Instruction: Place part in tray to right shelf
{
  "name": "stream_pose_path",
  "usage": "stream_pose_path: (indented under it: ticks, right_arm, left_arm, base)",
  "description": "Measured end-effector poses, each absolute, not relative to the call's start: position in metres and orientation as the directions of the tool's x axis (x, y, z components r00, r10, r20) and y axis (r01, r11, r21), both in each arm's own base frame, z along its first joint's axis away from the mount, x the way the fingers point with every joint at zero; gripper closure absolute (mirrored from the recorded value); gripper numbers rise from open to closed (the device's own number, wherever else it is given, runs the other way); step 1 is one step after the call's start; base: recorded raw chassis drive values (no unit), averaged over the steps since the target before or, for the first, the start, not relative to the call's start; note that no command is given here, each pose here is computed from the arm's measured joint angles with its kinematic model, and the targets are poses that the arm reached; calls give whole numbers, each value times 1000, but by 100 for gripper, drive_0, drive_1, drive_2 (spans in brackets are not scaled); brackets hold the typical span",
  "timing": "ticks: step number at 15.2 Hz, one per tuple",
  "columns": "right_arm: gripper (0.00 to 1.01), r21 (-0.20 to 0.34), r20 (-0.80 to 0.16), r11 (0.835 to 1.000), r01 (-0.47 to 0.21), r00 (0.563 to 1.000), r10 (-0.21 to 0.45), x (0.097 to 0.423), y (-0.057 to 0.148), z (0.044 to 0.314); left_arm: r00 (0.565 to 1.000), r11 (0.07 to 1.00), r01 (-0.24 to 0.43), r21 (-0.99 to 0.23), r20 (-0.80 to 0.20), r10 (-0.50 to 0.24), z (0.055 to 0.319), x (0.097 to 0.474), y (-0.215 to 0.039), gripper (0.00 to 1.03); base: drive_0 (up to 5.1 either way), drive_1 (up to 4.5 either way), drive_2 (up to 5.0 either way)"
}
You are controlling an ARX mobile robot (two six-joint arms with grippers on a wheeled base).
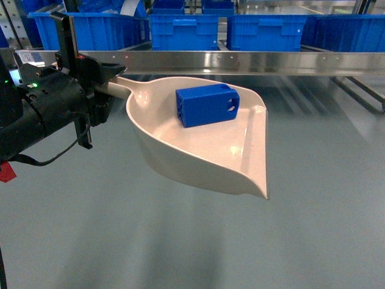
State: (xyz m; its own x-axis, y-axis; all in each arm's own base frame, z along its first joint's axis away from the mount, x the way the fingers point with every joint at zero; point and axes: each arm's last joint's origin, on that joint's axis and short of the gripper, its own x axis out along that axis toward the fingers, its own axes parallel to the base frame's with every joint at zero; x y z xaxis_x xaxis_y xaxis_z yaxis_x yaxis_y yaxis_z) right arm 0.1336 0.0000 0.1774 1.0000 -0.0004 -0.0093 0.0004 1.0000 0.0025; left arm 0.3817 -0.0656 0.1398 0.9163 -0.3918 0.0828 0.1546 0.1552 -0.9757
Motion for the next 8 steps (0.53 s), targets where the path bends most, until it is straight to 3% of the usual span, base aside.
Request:
stream_pose_path:
  ticks: [8]
  right_arm:
    - [3,2,-4,1000,0,1000,0,134,0,178]
  left_arm:
    - [917,154,162,-975,91,-390,141,382,-65,89]
  base:
    - [0,0,0]
